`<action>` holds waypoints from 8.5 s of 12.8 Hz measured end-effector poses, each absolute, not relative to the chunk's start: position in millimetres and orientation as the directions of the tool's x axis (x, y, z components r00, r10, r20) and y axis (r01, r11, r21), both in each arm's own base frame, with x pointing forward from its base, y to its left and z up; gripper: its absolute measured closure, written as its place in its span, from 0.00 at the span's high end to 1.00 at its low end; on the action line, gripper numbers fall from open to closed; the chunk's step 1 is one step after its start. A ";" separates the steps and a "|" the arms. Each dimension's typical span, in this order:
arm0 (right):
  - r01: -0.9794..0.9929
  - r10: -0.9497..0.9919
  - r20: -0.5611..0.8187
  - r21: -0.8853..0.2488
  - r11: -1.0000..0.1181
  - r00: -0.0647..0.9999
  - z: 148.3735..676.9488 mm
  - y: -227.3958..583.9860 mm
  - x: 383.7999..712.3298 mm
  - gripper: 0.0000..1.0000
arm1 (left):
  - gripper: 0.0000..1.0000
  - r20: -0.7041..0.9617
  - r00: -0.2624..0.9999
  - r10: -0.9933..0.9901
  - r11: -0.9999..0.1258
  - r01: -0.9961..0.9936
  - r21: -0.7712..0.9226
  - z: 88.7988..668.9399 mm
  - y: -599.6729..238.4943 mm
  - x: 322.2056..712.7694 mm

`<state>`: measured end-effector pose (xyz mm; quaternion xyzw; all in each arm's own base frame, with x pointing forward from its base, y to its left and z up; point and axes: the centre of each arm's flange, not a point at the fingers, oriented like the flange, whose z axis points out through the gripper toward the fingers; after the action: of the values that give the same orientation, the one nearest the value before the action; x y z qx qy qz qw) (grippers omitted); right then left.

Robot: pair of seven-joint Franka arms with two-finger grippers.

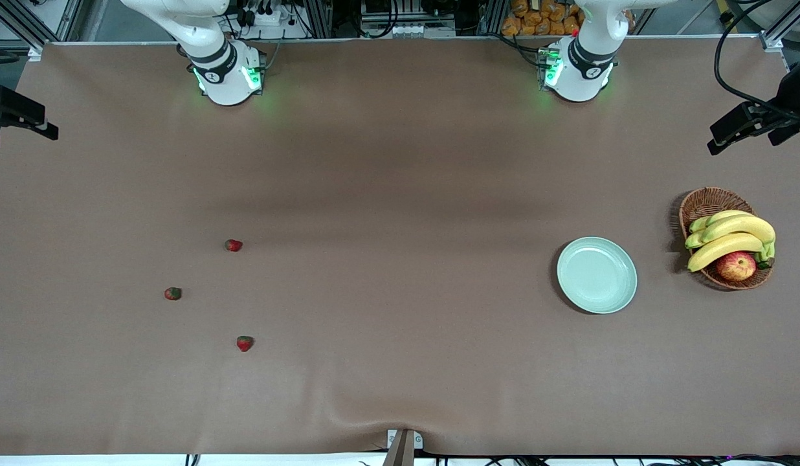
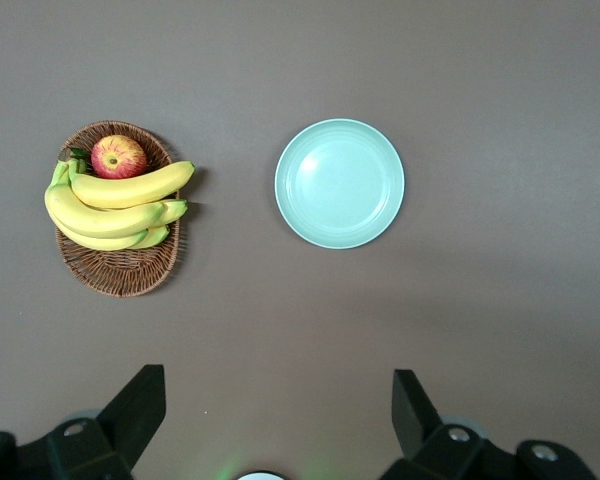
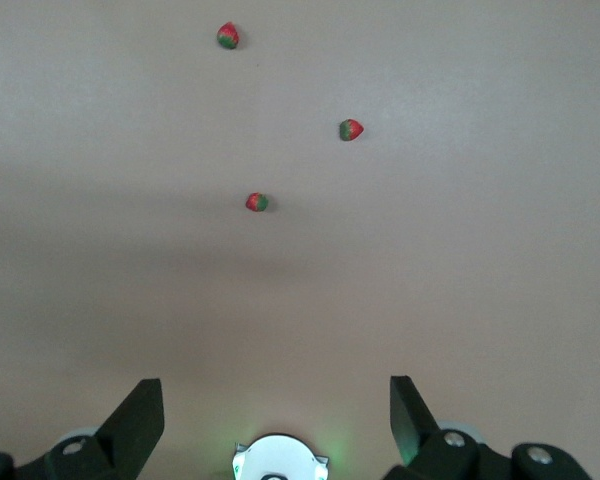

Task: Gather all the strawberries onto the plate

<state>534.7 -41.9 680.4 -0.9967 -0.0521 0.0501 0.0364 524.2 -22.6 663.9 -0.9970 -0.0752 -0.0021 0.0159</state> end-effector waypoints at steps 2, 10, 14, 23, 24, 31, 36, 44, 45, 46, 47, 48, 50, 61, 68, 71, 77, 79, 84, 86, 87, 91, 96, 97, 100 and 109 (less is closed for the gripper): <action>0.085 0.092 -0.095 -0.075 -0.994 0.991 680.6 -45.4 534.7 1.00 | 1.00 0.006 0.989 0.150 -0.988 0.150 -0.031 664.0 -22.6 524.0; 0.041 0.047 -0.093 -0.071 -0.997 0.995 680.8 -60.1 533.6 1.00 | 1.00 0.008 0.994 0.111 -0.994 0.111 -0.017 666.5 -32.8 523.5; 0.025 0.030 -0.079 -0.065 -0.998 0.996 670.3 -46.8 545.7 1.00 | 1.00 0.004 0.994 0.107 -0.994 0.107 -0.010 664.4 -33.1 525.1; 0.123 0.127 -0.094 -0.049 -0.991 0.987 419.9 77.7 686.4 1.00 | 1.00 -0.008 0.994 0.107 -0.994 0.106 -0.008 640.8 -32.0 545.0; 0.094 0.097 -0.086 -0.043 -0.995 0.992 387.2 91.9 695.9 1.00 | 1.00 -0.010 0.994 0.106 -0.994 0.106 -0.008 639.7 -32.0 545.3; -0.032 -0.034 0.081 -0.035 -0.999 0.996 242.4 127.5 734.2 1.00 | 1.00 -0.011 0.994 0.107 -0.994 0.107 -0.008 639.3 -31.2 545.2; -0.169 -0.175 0.131 -0.057 -0.984 0.976 202.7 131.3 741.3 1.00 | 1.00 -0.003 0.994 0.111 -0.994 0.111 -0.007 639.4 -29.5 546.6; -0.160 -0.164 0.149 -0.041 -0.986 0.975 185.6 131.2 742.7 0.59 | 1.00 -0.002 0.994 0.113 -0.994 0.113 -0.007 635.0 -28.1 547.9; -0.156 -0.160 0.151 -0.038 -0.987 0.975 186.0 131.2 742.9 0.47 | 1.00 0.000 0.994 0.113 -0.994 0.113 -0.006 634.5 -28.1 548.4; -0.154 -0.157 0.153 -0.035 -0.988 0.976 186.4 131.2 743.2 0.35 | 1.00 0.002 0.994 0.113 -0.994 0.113 -0.006 634.3 -28.1 548.7; -0.151 -0.155 0.155 -0.033 -0.988 0.976 187.4 131.3 743.8 0.32 | 1.00 0.003 0.994 0.113 -0.994 0.113 -0.006 634.2 -28.1 548.8; -0.149 -0.153 0.158 -0.033 -0.988 0.976 188.7 131.5 744.5 0.32 | 1.00 0.003 0.994 0.113 -0.994 0.113 -0.006 634.2 -28.1 548.8; -0.132 -0.136 0.157 -0.034 -0.991 0.978 193.7 134.8 746.0 0.32 | 1.00 0.005 0.994 0.113 -0.994 0.113 -0.005 634.4 -28.1 549.1; 0.010 0.007 0.023 -0.132 -0.991 1.000 281.1 446.7 609.1 0.32 | 1.00 0.017 0.993 0.114 -0.994 0.114 -0.003 632.8 -27.9 551.7; -0.203 -0.241 0.079 -0.327 -0.923 0.967 209.7 586.2 501.2 0.32 | 1.00 0.019 0.993 0.115 -0.993 0.115 -0.003 632.5 -27.0 552.2; -0.216 -0.257 0.083 -0.334 -0.917 0.963 181.3 585.1 499.6 0.32 | 1.00 0.035 0.992 0.117 -0.993 0.117 0.000 631.5 -25.8 554.4; -0.213 -0.264 0.123 -0.324 -0.922 0.957 190.6 571.9 519.4 0.68 | 1.00 0.042 0.992 0.116 -0.993 0.117 0.001 626.0 -26.4 556.9; -0.234 -0.278 0.124 -0.287 -0.929 0.952 223.4 558.2 537.3 0.91 | 1.00 0.041 0.992 0.115 -0.993 0.115 0.001 624.3 -27.0 557.7; -0.246 -0.250 0.051 -0.070 -0.967 0.967 330.0 428.7 614.3 1.00 | 1.00 0.030 0.994 0.103 -0.995 0.103 0.002 612.2 -34.2 564.4; -0.251 -0.251 0.010 -0.016 -0.968 0.968 347.5 346.2 649.4 1.00 | 1.00 0.025 0.995 0.100 -0.995 0.100 0.005 596.1 -49.9 573.9; -0.264 -0.264 -0.007 -0.002 -0.965 0.964 345.8 304.7 663.2 1.00 | 1.00 0.023 0.994 0.106 -0.994 0.106 0.007 585.3 -62.6 579.9; -0.310 -0.315 -0.082 0.065 -0.948 0.945 300.9 200.0 676.8 1.00 | 1.00 0.013 0.989 0.145 -0.989 0.145 0.016 532.2 -132.7 599.9; -0.221 -0.230 -0.118 0.086 -0.971 0.966 294.4 124.7 656.4 1.00 | 1.00 -0.009 0.980 0.201 -0.979 0.201 0.023 442.5 -228.3 612.0; -0.195 -0.202 -0.107 0.073 -0.978 0.973 292.4 106.8 651.3 1.00 | 1.00 -0.012 0.975 0.222 -0.975 0.222 0.026 422.0 -252.3 610.5; -0.119 -0.123 -0.097 0.051 -0.992 0.988 271.4 68.5 627.8 1.00 | 1.00 -0.003 0.964 0.266 -0.963 0.266 0.047 368.3 -323.3 597.3; -0.005 -0.013 -0.180 0.044 -0.999 0.984 222.8 68.3 578.0 1.00 | 1.00 -0.036 0.986 0.161 -0.986 0.162 0.024 233.4 -401.5 563.2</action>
<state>578.0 68.3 222.8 -0.9956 0.0044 0.0906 -0.0216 563.2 -401.5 233.4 -0.9965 -0.0812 0.0171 -0.0135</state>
